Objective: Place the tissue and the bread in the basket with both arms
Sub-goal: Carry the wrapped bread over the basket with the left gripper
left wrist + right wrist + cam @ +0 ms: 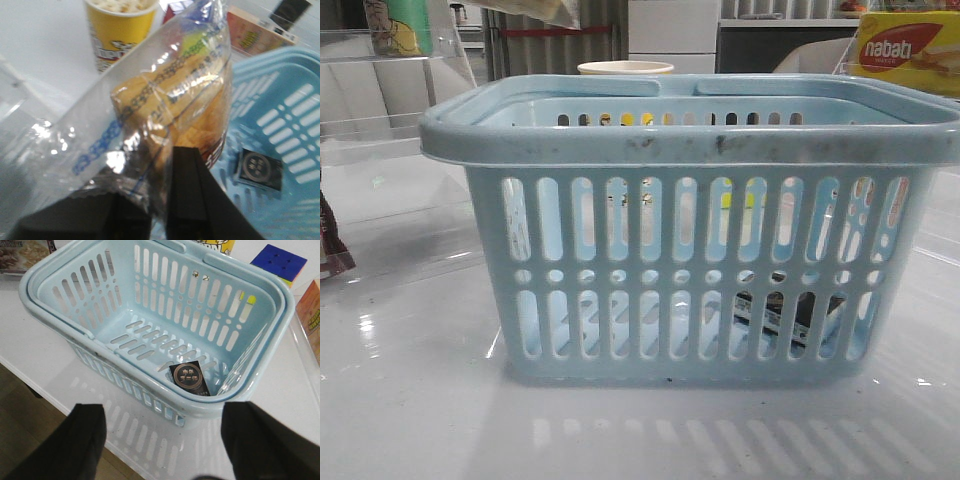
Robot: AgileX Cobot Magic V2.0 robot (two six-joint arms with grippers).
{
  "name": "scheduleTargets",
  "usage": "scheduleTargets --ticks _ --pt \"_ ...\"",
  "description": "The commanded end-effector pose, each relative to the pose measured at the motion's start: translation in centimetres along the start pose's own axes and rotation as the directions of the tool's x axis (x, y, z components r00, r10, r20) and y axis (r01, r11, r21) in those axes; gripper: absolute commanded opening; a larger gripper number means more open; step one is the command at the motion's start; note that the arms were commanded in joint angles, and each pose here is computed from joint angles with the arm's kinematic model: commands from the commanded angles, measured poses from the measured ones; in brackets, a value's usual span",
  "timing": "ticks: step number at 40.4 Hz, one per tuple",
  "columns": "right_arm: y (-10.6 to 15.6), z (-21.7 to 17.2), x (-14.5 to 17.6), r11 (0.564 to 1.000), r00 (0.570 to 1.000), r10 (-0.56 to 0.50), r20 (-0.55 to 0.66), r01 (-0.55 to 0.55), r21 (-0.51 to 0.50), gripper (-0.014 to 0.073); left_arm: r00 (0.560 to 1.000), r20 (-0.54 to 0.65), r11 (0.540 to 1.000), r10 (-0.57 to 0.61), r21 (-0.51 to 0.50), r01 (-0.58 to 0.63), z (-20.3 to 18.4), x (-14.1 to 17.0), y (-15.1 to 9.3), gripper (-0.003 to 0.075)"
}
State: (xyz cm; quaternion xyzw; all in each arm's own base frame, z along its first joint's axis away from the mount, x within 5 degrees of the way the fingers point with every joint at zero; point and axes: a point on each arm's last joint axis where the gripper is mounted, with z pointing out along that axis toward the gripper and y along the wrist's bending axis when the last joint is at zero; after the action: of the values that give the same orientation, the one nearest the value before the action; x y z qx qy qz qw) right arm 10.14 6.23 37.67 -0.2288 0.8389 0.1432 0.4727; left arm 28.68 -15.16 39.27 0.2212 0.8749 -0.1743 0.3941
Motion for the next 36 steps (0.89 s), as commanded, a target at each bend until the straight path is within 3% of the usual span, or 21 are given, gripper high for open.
scheduleTargets --ticks 1,7,15,21,29,36 --pt "-0.1 -0.6 -1.3 1.0 0.995 -0.012 0.096 0.011 0.01 0.0581 0.995 0.089 0.997 0.045 0.065 -0.05 -0.4 -1.2 -2.8 0.0093" --pt "-0.1 -0.6 -1.3 1.0 0.995 -0.012 0.096 0.011 0.01 0.0581 0.995 0.024 0.989 0.099 0.106 -0.101 2.7 -0.4 -4.5 0.0093" --pt "-0.1 -0.6 -1.3 1.0 0.995 -0.012 0.096 0.011 0.01 0.0581 0.993 -0.009 0.988 0.114 0.11 -0.112 5.9 0.2 -4.7 0.0106" --pt "-0.1 -0.6 -1.3 1.0 0.995 -0.012 0.096 0.011 0.01 0.0581 0.993 -0.015 0.987 0.113 0.112 -0.111 6.3 0.3 -4.7 0.0223" --pt "-0.1 -0.6 -1.3 1.0 0.995 -0.012 0.096 0.011 0.01 0.0581 0.993 -0.013 0.988 0.113 0.112 -0.111 6.3 0.3 -4.7 0.0444" --pt "-0.1 -0.6 -1.3 1.0 0.995 -0.012 0.096 0.011 0.01 0.0581 0.993 -0.013 0.988 0.113 0.112 -0.111 6.3 0.3 -4.7 0.0457"
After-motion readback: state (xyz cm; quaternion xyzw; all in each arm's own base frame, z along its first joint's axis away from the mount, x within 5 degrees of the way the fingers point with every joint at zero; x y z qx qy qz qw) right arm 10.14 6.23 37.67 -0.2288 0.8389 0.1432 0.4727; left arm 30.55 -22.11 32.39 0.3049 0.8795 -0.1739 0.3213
